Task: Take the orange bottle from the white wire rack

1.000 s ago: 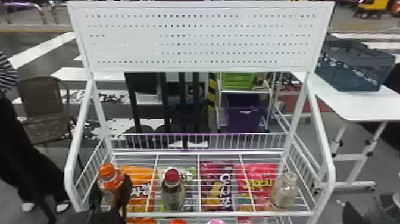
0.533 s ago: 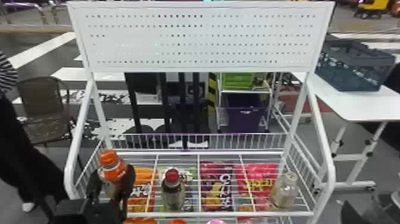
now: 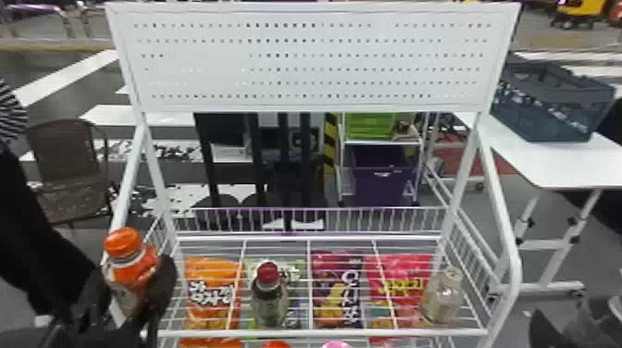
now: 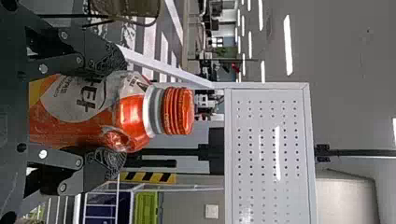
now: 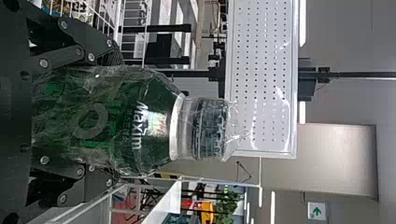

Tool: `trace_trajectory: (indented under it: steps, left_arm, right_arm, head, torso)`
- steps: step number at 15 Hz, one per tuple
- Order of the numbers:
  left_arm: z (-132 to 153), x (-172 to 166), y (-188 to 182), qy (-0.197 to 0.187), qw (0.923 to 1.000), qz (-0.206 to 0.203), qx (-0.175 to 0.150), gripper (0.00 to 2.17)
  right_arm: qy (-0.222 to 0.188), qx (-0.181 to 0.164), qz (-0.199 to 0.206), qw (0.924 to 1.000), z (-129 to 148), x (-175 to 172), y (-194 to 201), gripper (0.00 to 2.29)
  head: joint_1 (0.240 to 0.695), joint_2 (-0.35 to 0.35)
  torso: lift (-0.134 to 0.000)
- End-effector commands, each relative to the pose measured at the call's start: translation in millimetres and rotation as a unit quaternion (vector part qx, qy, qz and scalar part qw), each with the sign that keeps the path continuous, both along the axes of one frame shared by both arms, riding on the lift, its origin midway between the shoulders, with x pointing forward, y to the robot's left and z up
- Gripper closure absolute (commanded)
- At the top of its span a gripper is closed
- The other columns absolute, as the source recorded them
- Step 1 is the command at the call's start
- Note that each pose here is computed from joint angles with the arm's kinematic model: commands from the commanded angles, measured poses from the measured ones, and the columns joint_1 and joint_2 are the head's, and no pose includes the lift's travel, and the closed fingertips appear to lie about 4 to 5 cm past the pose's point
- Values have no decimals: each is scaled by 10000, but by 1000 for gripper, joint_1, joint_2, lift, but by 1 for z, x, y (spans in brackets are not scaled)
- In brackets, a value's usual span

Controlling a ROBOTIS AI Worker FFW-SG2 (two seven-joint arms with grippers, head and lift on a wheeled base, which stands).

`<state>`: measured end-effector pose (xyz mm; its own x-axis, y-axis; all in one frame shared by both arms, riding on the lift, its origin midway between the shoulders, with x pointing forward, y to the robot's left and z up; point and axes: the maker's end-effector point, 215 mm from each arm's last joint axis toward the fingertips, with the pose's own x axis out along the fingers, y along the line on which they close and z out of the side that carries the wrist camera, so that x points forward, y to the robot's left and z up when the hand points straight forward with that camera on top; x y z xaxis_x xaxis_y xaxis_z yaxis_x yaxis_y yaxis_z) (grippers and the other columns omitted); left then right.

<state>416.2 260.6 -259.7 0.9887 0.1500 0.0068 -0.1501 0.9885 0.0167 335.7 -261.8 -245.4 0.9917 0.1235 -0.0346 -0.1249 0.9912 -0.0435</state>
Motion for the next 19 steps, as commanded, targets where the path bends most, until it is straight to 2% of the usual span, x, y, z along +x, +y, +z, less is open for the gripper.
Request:
trace_trajectory:
  steps: [1,5,19]
  left_arm:
    - [11,-17,-1,23,10000,-17,-24,1534]
    - [9,-29,0,131,9999,-5,28,1534]
    - [22,-25,5,22,9999,46,110,1531]
  right_arm:
    - [1,15,7,10000,0,0,1,829]
    - [-22,68,49,10000,1,1,7,829]
    - [-9,90,42,10000,-3,2,6,829]
  head:
    - [499,0]
    - [499,0]
    - [499,0]
  torso:
    - [0]
    - [0]
    - [0]
